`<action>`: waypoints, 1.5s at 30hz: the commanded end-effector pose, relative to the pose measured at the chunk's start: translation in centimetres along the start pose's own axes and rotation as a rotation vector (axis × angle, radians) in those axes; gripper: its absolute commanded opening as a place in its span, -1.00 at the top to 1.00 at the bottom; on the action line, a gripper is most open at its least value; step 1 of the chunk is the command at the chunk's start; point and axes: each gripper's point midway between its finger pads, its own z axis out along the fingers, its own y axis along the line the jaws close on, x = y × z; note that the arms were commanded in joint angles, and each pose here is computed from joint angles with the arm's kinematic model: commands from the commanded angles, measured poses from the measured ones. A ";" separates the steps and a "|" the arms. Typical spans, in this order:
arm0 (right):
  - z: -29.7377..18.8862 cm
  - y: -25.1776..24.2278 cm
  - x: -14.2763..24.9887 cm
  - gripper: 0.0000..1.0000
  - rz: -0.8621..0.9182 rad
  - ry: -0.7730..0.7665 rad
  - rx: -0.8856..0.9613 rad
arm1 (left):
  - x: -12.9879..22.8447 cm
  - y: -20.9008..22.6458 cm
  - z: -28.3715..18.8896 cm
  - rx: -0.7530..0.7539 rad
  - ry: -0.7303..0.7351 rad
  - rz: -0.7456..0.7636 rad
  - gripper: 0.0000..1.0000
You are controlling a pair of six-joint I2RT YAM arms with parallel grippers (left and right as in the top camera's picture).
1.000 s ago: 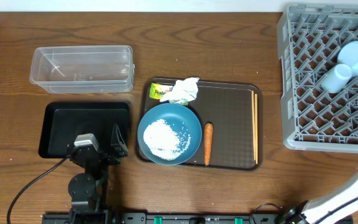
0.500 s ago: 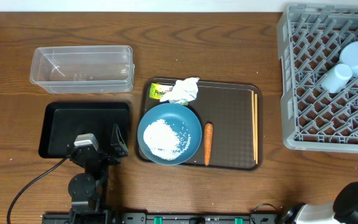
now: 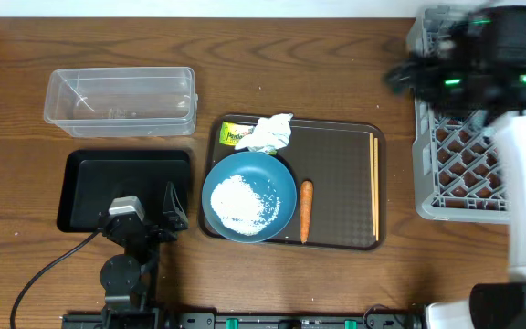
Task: Sort waste into correct bins and load items into the dishwasher rack
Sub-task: 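Move the right gripper over the wooden chopsticks on the tray, then lower the right gripper and grasp the wooden chopsticks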
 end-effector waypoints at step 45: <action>11.4 -3.8 8.1 -0.95 -0.105 0.229 0.396 | 1.7 0.6 0.2 -0.025 0.039 0.009 -0.96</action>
